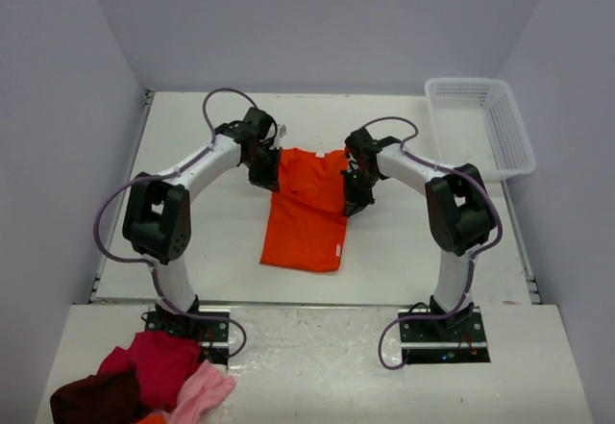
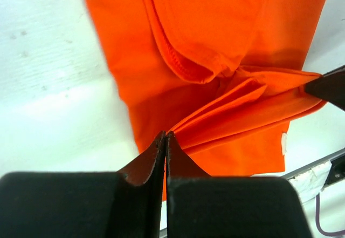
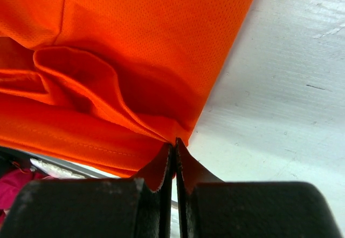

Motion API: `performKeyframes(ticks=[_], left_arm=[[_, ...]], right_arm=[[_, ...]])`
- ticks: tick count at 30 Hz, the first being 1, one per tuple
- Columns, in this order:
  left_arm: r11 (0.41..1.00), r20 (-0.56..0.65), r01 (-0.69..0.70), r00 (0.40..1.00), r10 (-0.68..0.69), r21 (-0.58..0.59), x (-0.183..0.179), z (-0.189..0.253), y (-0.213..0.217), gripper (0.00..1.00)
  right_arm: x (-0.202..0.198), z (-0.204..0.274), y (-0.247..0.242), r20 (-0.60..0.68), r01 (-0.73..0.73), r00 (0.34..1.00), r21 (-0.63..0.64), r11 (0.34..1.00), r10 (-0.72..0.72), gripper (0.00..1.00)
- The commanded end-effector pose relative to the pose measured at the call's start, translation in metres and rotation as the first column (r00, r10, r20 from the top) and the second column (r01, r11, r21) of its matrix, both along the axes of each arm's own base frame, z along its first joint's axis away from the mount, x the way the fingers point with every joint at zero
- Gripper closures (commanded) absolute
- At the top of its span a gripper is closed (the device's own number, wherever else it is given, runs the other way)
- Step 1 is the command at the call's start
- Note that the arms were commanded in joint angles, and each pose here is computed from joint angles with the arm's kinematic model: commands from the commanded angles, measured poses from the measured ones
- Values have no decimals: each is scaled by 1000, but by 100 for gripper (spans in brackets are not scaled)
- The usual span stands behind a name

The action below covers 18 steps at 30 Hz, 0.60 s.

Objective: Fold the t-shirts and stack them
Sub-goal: Fold the folded rectangular tshirt in 1/3 of the way

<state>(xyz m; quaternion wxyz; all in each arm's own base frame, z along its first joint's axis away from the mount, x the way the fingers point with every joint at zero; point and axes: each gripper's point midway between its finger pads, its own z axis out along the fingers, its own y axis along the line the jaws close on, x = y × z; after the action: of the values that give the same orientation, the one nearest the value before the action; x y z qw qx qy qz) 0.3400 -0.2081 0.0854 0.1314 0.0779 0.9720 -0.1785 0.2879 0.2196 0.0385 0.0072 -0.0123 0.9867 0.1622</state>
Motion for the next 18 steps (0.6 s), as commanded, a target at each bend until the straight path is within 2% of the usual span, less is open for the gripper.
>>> performKeyframes(ticks=[1,7,13,18], left_arm=[[997,59,-59,997,56,48,-2,33,18,100],[991,87,-110,991,102,83,-10,50,32,100],[993,58,-87,995,83,85,-5,33,27,100],[993,39,-50,998,46,111,14,4,20,100]], right_arm=[[11,19,1,62,-22,998,-5,1000,23,100],[21,29,5,82,-27,996,0,1000,27,100],[31,33,11,84,-37,996,2,999,36,100],[40,34,17,71,-41,997,1,999,41,100]])
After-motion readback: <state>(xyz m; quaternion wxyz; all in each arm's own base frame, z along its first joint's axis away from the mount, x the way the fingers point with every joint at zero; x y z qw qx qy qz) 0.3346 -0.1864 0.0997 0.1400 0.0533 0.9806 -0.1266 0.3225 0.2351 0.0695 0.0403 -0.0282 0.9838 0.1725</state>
